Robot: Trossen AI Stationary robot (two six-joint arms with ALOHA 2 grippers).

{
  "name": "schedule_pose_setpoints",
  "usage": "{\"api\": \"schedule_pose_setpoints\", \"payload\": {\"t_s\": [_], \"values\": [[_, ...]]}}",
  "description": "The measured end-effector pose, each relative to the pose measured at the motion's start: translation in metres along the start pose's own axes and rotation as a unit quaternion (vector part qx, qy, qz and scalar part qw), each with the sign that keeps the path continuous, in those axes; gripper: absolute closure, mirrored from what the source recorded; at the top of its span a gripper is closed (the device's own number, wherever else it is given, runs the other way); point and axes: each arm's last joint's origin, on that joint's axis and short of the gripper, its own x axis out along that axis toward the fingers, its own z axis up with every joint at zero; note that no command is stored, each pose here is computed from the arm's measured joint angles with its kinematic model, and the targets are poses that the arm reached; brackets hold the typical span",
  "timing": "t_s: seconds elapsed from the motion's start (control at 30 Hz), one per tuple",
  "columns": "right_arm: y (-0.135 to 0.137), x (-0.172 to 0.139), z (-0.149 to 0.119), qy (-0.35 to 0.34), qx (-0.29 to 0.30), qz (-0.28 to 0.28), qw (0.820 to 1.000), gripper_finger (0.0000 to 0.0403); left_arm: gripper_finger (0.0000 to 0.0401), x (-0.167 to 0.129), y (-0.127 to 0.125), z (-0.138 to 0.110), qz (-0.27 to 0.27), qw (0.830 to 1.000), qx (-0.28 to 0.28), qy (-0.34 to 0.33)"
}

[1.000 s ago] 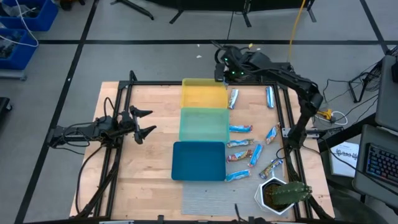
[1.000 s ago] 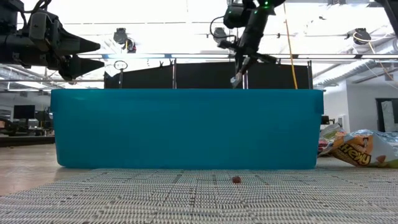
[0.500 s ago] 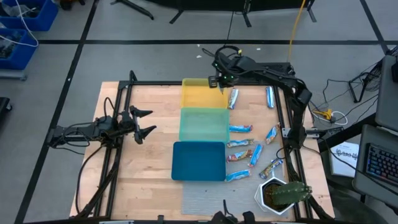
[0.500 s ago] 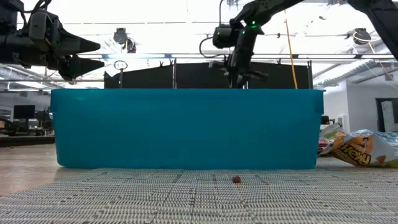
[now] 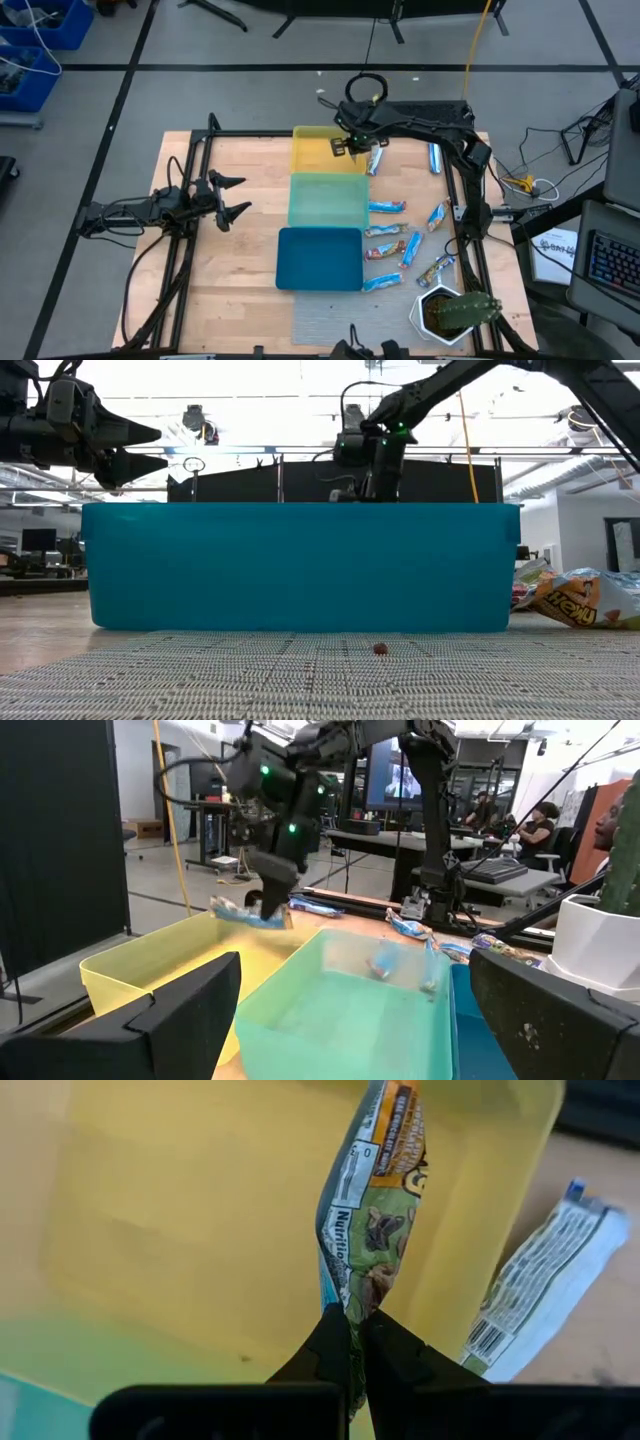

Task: Pick and place Granola Bars by type
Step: Put the yellow granola bar into the yellow bin

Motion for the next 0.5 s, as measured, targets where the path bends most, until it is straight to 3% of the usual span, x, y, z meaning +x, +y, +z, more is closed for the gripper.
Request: {"api": "schedule_pose_setpoints", "payload": {"t_s": [0.5], "values": [[-0.010, 0.036, -0.015, -0.007, 0.003, 0.008, 1.000, 0.0400, 0.0009, 0.000, 0.000, 0.000, 0.000, 1.000, 0.000, 0.000]]}}
